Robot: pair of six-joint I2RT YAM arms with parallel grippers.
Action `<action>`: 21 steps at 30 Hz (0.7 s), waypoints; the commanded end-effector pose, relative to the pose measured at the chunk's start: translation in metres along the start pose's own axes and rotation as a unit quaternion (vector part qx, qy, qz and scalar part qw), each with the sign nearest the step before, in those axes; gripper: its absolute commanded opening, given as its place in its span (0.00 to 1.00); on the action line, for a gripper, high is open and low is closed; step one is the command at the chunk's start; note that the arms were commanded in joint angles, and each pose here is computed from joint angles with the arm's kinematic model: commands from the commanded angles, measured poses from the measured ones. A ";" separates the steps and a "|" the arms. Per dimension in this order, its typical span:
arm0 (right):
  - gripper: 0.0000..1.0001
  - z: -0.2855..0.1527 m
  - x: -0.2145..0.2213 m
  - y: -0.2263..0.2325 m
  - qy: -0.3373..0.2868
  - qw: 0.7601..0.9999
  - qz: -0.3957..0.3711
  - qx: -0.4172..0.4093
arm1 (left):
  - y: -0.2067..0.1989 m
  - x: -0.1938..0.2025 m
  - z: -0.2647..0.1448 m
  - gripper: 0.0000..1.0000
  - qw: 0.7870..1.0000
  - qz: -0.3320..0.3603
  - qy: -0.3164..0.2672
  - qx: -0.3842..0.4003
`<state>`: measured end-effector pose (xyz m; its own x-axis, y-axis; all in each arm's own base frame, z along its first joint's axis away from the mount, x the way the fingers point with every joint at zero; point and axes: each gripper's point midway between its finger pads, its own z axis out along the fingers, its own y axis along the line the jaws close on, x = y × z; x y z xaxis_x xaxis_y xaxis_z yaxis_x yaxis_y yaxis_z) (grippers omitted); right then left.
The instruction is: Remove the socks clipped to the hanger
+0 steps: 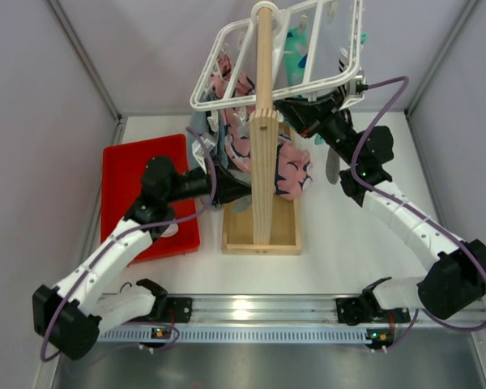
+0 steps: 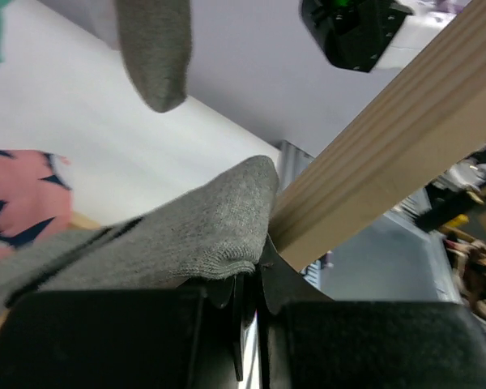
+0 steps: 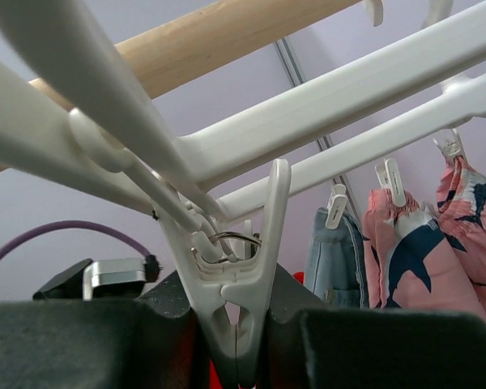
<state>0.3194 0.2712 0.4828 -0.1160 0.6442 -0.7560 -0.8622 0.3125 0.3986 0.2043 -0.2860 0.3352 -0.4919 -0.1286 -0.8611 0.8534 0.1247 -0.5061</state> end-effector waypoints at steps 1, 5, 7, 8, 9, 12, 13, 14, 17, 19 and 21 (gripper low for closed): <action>0.05 -0.001 -0.014 0.002 -0.006 1.000 -0.023 0.013 | 0.030 0.008 -0.026 0.00 0.988 0.050 -0.017 -0.145; 0.06 -0.005 -0.008 -0.009 0.005 0.999 -0.022 0.041 | 0.091 0.000 -0.098 0.00 0.907 0.048 -0.080 -0.410; 0.06 -0.007 -0.003 -0.014 0.015 0.998 -0.022 0.054 | 0.110 0.009 -0.134 0.00 0.858 0.030 -0.082 -0.505; 0.07 -0.007 -0.003 -0.015 0.016 0.998 -0.021 0.057 | 0.123 0.009 -0.161 0.00 0.813 0.025 -0.097 -0.573; 0.07 -0.009 -0.001 -0.017 0.021 0.998 -0.022 0.062 | 0.129 0.013 -0.174 0.00 0.790 0.009 -0.101 -0.605; 0.09 -0.010 0.002 -0.020 0.029 0.997 -0.025 0.069 | 0.145 0.038 -0.214 0.00 0.720 -0.030 -0.100 -0.686; 0.11 -0.011 0.004 -0.021 0.035 0.996 -0.024 0.074 | 0.146 0.045 -0.225 0.00 0.705 -0.041 -0.103 -0.701; 0.11 -0.012 0.005 -0.021 0.037 0.996 -0.024 0.076 | 0.154 0.058 -0.242 0.00 0.681 -0.057 -0.104 -0.722; 0.19 -0.015 0.007 -0.023 0.051 0.994 -0.027 0.087 | 0.171 0.083 -0.277 0.00 0.632 -0.130 -0.137 -0.752; 0.28 -0.014 0.002 -0.019 0.056 0.994 -0.033 0.088 | 0.178 0.097 -0.284 0.00 0.625 -0.179 -0.145 -0.746; 0.44 -0.019 0.007 -0.018 0.075 0.992 -0.028 0.097 | 0.187 0.105 -0.300 0.14 0.599 -0.223 -0.161 -0.752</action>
<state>0.3313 0.2623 0.4554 -0.1528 0.5652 -0.8107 -0.7697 0.4464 0.4563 0.2626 0.0049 0.1457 -0.4013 -0.5016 -0.7664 -0.4894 0.8247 -0.2834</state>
